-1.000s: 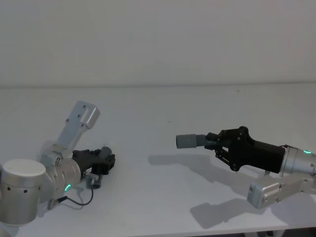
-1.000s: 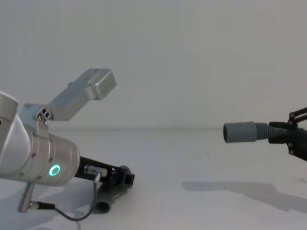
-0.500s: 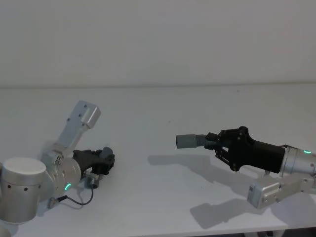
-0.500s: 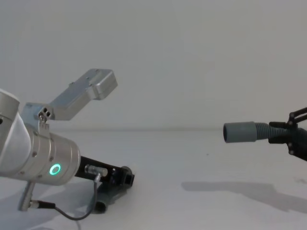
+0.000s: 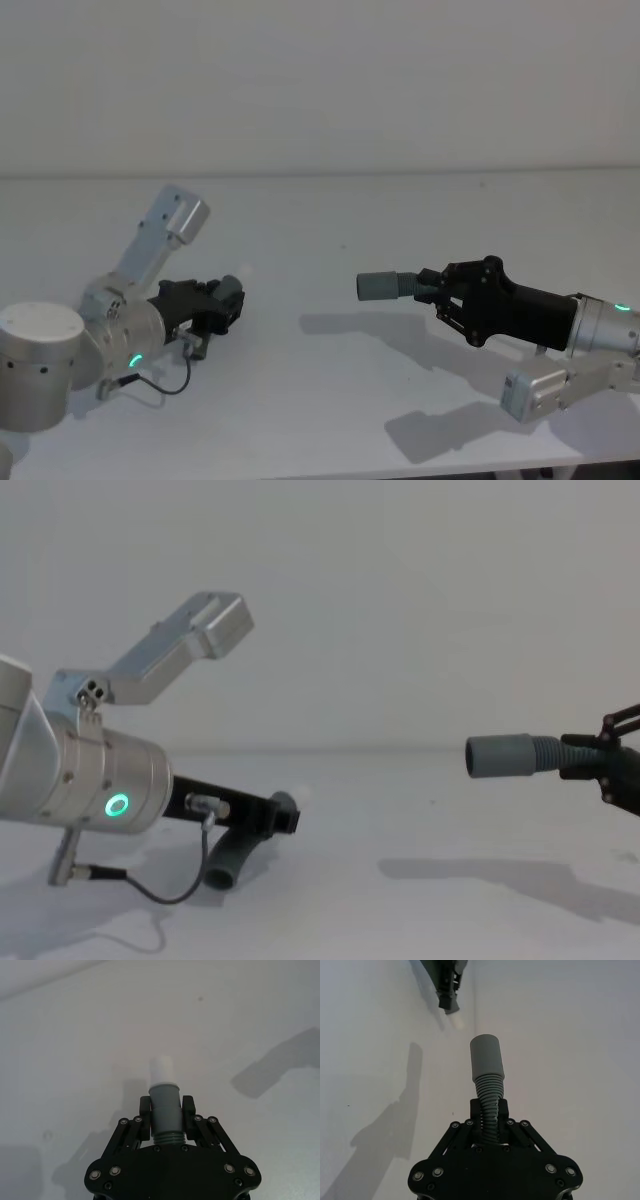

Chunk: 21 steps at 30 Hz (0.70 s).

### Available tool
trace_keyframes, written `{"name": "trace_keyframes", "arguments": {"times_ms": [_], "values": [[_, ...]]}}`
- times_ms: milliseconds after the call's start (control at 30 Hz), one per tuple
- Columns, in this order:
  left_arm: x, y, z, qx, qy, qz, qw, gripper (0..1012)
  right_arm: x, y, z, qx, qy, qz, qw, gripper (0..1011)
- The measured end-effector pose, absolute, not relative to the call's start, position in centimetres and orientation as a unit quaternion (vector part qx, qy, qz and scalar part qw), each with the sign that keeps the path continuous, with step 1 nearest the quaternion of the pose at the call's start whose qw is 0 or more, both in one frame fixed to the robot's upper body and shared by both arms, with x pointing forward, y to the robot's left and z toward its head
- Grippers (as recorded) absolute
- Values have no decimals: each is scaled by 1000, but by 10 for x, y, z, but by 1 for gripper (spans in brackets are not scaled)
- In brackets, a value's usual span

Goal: Use both hands to pick up one end of the pipe from the table, align the ends, and insert them.

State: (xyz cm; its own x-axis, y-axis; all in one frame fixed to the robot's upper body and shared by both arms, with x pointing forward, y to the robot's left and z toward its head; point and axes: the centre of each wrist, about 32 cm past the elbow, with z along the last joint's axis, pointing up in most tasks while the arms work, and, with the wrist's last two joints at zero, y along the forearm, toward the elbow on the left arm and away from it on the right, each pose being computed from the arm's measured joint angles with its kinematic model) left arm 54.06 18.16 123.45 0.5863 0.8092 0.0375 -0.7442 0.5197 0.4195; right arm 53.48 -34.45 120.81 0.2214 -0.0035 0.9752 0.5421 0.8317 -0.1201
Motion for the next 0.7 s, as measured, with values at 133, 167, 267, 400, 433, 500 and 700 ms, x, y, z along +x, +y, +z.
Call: {"name": "trace_keyframes", "arguments": {"times_ms": [133,167,267,400,433,500,700], "values": [[546,185,1238,191,66,430,880,340,535,-344,1208,-226,-597,-182,748,157],[547,186,1239,189,63,426,883,340,535,-344,1208,-226,-597,-182,748,157],[552,189,1243,184,52,409,892,340,535,-344,1208,-226,-597,-182,748,157],[559,194,1248,177,38,387,904,340,535,-344,1208,-226,-597,-182,748,157],[561,196,1250,174,34,378,909,340,535,-344,1208,-226,-597,-182,748,157],[564,197,1252,171,29,366,914,340,535,-344,1208,-226,-597,-182,748,157],[575,205,1261,164,13,325,931,340,535,-344,1208,-226,-597,-182,748,157]]}}
